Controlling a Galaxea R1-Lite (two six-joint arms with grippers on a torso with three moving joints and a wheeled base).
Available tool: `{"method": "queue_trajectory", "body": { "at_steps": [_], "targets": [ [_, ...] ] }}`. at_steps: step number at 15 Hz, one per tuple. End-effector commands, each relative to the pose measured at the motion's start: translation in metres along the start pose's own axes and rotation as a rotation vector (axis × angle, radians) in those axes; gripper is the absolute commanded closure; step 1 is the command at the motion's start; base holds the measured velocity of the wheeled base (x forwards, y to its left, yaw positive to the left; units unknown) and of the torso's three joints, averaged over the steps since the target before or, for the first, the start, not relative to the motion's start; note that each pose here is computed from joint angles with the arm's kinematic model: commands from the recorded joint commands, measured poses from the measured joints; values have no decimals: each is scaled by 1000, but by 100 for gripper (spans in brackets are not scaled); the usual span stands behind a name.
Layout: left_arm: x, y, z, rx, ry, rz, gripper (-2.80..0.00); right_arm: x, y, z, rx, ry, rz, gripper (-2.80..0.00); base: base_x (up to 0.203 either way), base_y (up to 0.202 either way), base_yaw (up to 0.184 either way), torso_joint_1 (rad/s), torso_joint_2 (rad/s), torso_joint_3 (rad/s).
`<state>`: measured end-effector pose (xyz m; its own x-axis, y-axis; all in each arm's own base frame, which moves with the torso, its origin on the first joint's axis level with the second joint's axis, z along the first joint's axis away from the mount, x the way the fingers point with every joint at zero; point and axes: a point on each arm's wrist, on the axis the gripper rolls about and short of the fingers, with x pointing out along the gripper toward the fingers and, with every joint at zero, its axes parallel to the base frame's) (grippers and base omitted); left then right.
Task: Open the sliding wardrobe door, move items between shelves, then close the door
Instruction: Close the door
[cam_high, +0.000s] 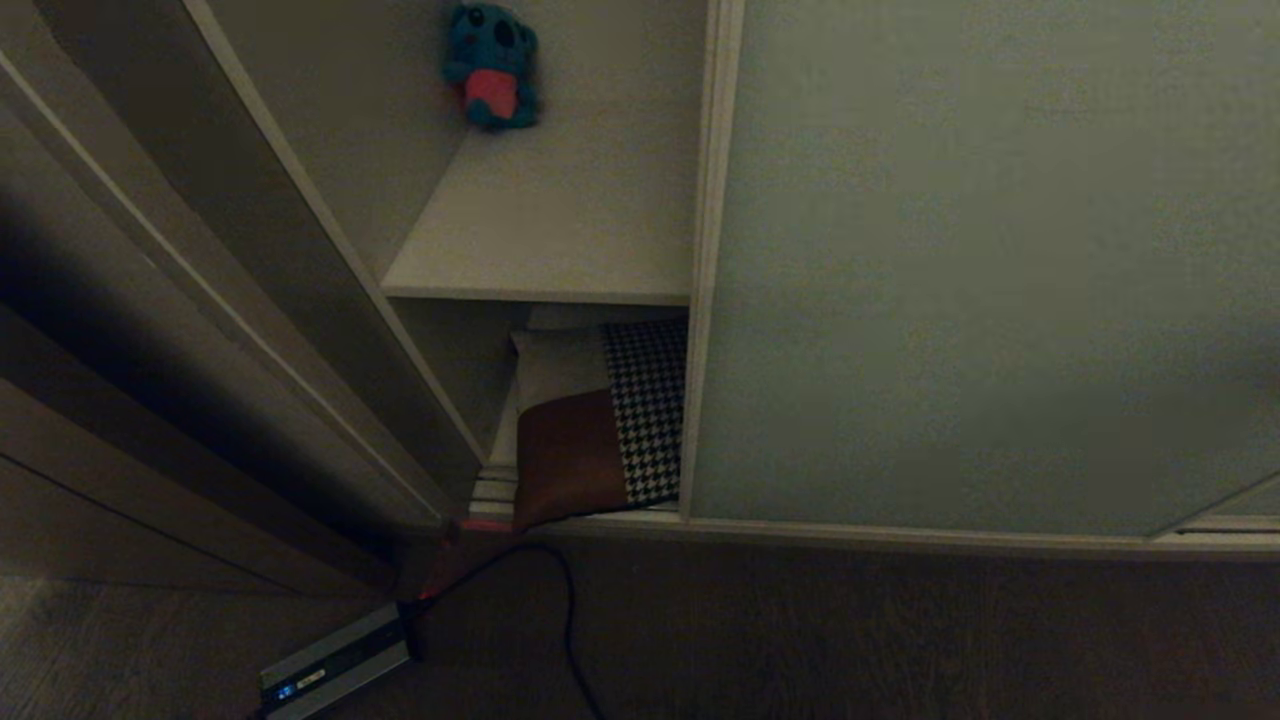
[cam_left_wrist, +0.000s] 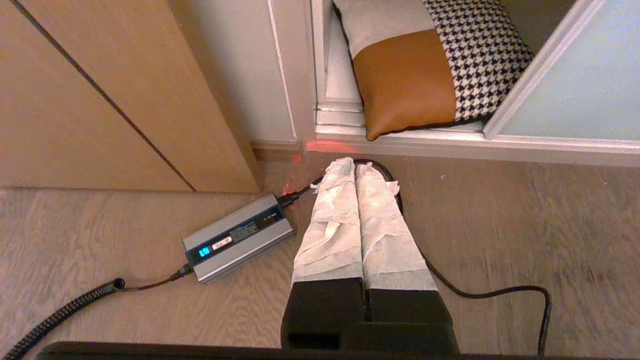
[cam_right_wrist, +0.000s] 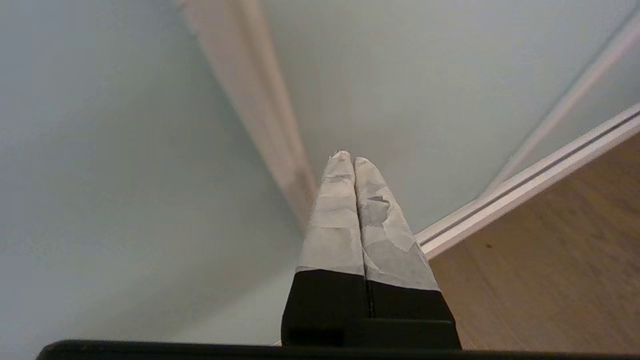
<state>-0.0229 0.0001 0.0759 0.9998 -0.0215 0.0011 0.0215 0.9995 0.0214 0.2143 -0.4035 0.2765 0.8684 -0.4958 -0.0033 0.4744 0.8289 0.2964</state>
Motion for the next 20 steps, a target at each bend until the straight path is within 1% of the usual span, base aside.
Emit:
{"method": "queue_trajectory", "body": {
  "at_steps": [1,4,9,16,20],
  "targets": [
    [0,0,0,0,0,0,0,3,4,-2,2,5,15,0,0,0,0,0,0,0],
    [0,0,0,0,0,0,0,5,5,-3,3,7,21,0,0,0,0,0,0,0],
    [0,0,0,0,0,0,0,6,17,-2,1,7,43,0,0,0,0,0,0,0],
    [0,0,0,0,0,0,0,-14,51,7,12,23,80,0,0,0,0,0,0,0],
    [0,0,0,0,0,0,0,-37,74,1,31,79,141,0,0,0,0,0,0,0]
  ]
}}
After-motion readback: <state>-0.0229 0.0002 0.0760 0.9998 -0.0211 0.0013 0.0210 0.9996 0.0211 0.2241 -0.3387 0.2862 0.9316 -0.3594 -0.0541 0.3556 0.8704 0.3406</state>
